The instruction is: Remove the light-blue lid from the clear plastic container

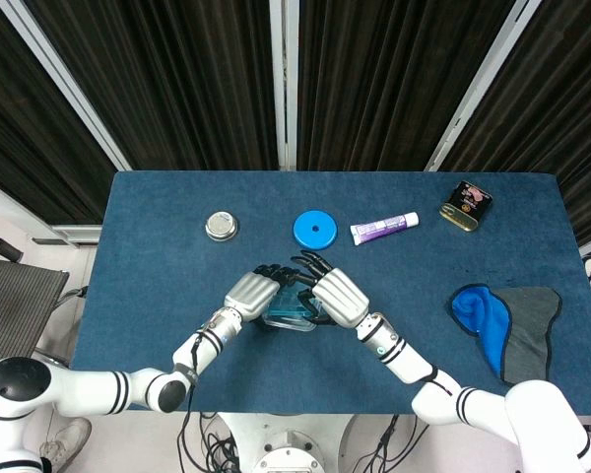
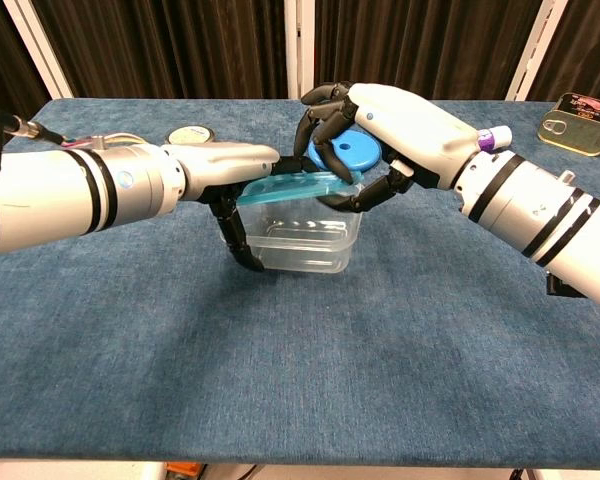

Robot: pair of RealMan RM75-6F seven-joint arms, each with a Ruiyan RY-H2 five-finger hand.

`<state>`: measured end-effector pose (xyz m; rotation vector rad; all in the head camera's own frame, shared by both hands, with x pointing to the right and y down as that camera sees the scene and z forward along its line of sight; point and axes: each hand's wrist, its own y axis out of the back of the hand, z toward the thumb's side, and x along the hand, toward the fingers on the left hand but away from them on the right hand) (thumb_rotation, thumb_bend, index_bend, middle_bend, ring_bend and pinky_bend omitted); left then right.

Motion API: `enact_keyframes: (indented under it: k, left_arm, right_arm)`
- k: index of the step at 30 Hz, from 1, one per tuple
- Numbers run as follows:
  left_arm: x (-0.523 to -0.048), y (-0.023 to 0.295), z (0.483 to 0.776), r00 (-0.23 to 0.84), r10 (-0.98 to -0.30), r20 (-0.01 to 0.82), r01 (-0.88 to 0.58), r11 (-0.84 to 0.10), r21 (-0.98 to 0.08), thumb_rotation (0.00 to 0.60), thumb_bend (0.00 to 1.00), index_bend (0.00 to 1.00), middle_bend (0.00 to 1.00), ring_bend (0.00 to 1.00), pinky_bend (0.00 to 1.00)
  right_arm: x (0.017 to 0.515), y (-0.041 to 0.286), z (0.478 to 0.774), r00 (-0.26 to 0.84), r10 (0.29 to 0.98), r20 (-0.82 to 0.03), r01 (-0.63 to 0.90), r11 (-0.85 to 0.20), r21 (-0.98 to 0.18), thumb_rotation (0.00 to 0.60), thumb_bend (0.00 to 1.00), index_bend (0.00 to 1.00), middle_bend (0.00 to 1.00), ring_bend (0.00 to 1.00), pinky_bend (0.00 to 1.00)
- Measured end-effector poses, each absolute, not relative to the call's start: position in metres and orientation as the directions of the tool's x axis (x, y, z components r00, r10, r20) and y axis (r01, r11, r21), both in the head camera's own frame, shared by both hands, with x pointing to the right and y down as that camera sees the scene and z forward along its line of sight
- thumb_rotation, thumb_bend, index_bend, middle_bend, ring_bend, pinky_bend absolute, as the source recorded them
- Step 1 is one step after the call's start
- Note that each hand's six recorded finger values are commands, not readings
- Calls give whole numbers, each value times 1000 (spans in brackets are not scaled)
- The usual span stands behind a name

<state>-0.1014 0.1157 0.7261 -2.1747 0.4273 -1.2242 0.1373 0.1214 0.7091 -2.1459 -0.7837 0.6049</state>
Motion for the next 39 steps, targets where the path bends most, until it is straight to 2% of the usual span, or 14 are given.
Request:
enact_keyframes:
  k: [17, 26, 39]
  left_arm:
    - [-109, 107, 720, 516, -571, 639, -55, -766, -640, 600, 0, 0, 0, 0, 55]
    - [-125, 95, 715, 486, -615, 621, -106, -747, -657, 600, 0, 0, 0, 0, 46]
    - [-156, 87, 714, 431, -660, 615, -164, -728, -666, 600, 0, 0, 0, 0, 41]
  right_arm:
    - [147, 122, 703, 693, 707, -141, 344, -496, -797, 600, 943, 927, 388, 145, 114]
    - [161, 115, 695, 677, 727, -116, 351, -457, -817, 600, 952, 957, 397, 152, 126]
    - [202, 102, 690, 631, 758, -168, 291, -432, -854, 600, 953, 957, 397, 152, 130]
